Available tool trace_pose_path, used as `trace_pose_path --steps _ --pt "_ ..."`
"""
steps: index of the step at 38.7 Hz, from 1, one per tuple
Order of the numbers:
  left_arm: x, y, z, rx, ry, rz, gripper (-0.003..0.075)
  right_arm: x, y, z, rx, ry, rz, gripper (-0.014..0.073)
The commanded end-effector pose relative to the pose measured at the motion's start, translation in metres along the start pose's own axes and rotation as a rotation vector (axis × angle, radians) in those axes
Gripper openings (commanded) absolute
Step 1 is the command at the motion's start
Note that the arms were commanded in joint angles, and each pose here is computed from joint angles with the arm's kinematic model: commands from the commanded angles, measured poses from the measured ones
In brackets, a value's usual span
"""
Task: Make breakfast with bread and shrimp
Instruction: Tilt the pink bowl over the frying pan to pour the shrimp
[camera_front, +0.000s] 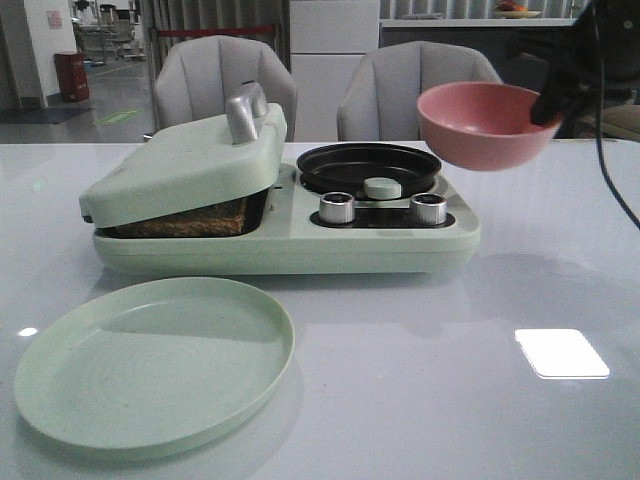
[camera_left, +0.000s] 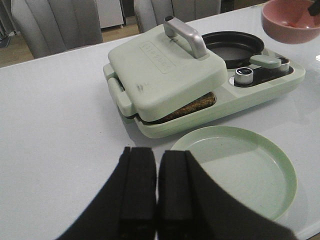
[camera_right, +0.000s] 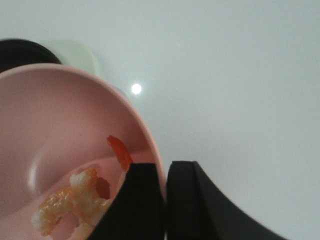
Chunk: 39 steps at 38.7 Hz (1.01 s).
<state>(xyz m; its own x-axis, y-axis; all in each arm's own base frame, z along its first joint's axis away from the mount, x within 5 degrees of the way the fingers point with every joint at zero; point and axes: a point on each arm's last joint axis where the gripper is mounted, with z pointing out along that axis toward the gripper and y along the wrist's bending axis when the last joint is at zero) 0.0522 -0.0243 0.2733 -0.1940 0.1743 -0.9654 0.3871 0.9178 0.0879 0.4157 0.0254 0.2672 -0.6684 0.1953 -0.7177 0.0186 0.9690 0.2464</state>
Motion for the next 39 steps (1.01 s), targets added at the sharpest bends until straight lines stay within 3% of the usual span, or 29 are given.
trace_pose_path --steps 1,7,13,19,24,30,39 --pt "-0.014 0.002 -0.002 -0.015 -0.094 -0.019 0.0112 -0.035 0.027 -0.032 -0.056 -0.256 -0.019 0.0141" --pt "-0.014 0.002 -0.002 -0.015 -0.094 -0.019 0.0112 -0.041 0.055 -0.033 -0.097 -0.435 -0.046 0.0141" --pt "-0.014 0.002 -0.002 -0.015 -0.094 -0.019 0.0112 -0.042 0.078 -0.038 -0.124 -0.705 -0.077 0.0141" --pt "-0.014 0.002 -0.002 -0.015 -0.094 -0.019 0.0112 -0.031 0.084 -0.041 -0.124 -1.004 -0.135 0.0141" --pt "-0.014 0.002 -0.002 -0.015 -0.094 -0.019 0.0112 -0.019 0.081 -0.028 -0.121 -1.163 -0.197 0.0141" --pt "-0.014 0.002 -0.002 -0.015 -0.094 -0.019 0.0112 0.002 0.083 0.006 -0.096 -1.242 -0.408 0.0141" --pt "-0.014 0.002 -0.002 -0.015 -0.094 -0.019 0.0112 0.018 0.081 0.033 0.125 -1.274 -0.772 0.0141"
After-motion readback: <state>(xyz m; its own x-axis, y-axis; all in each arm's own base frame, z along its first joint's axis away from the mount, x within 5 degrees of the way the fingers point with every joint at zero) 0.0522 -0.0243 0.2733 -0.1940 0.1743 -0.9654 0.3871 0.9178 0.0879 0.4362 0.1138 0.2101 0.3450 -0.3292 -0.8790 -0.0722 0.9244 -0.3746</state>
